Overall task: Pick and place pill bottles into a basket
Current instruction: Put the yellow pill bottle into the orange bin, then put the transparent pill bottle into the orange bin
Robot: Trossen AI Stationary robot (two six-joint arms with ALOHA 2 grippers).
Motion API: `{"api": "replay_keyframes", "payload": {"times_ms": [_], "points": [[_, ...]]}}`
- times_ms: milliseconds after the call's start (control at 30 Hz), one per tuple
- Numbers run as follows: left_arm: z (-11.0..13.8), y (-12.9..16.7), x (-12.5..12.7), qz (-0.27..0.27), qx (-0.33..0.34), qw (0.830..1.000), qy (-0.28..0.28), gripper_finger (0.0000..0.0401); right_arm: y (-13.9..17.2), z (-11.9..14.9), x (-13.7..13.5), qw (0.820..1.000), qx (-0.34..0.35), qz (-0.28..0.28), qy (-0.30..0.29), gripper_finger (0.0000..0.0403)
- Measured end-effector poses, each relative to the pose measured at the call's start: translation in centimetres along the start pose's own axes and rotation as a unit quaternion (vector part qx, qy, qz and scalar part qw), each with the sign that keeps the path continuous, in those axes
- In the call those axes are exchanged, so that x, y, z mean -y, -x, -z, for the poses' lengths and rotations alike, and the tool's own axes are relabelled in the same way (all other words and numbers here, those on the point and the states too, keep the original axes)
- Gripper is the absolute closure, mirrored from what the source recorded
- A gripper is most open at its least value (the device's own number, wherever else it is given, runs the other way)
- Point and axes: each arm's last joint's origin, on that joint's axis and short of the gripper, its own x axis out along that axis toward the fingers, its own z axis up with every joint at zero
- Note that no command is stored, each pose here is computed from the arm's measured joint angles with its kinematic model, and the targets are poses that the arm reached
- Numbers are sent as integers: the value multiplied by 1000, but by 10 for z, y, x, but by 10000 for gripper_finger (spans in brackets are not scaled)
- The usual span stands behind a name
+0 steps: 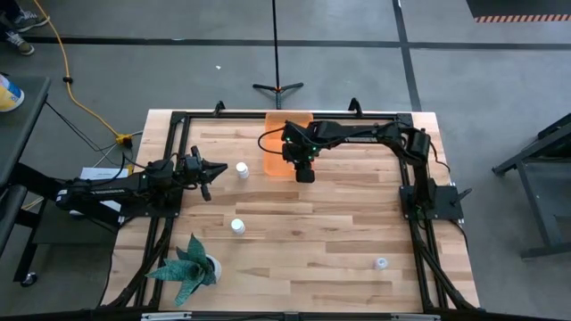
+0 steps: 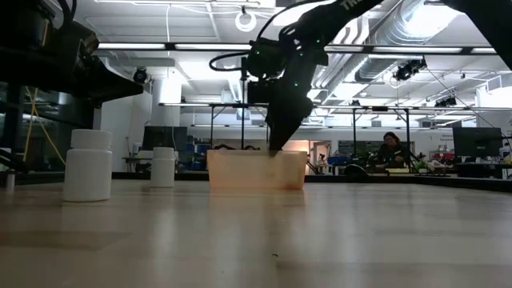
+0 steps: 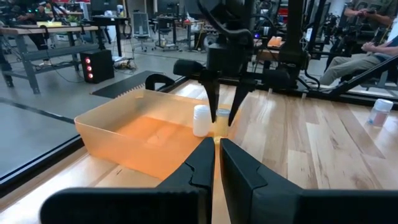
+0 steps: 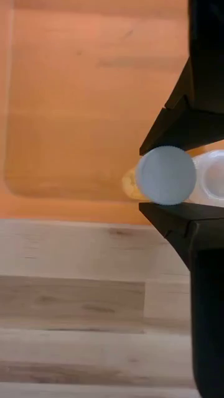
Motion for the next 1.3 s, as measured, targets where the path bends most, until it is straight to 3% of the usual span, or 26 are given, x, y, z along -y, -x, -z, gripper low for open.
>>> {"api": "replay_keyframes", "payload": {"times_ms": [167, 500, 967, 1200, 1300], "points": [[0, 0, 0, -1, 0, 1000, 0, 339, 0, 5, -1, 999, -17, -26, -12, 289], [0, 0, 0, -1, 0, 1000, 0, 339, 0, 4, 0, 999, -11, -22, -25, 283], [0, 0, 0, -1, 0, 1000, 0, 339, 4, 2, 5, 999, -14, 21, -35, 220], [0, 0, 0, -1, 0, 1000, 0, 339, 48, -23, 9, 999, 16, 8, -41, 194], [0, 0, 0, -1, 0, 1000, 0, 339, 81, -32, 5, 997, -3, 0, -73, 190]]}}
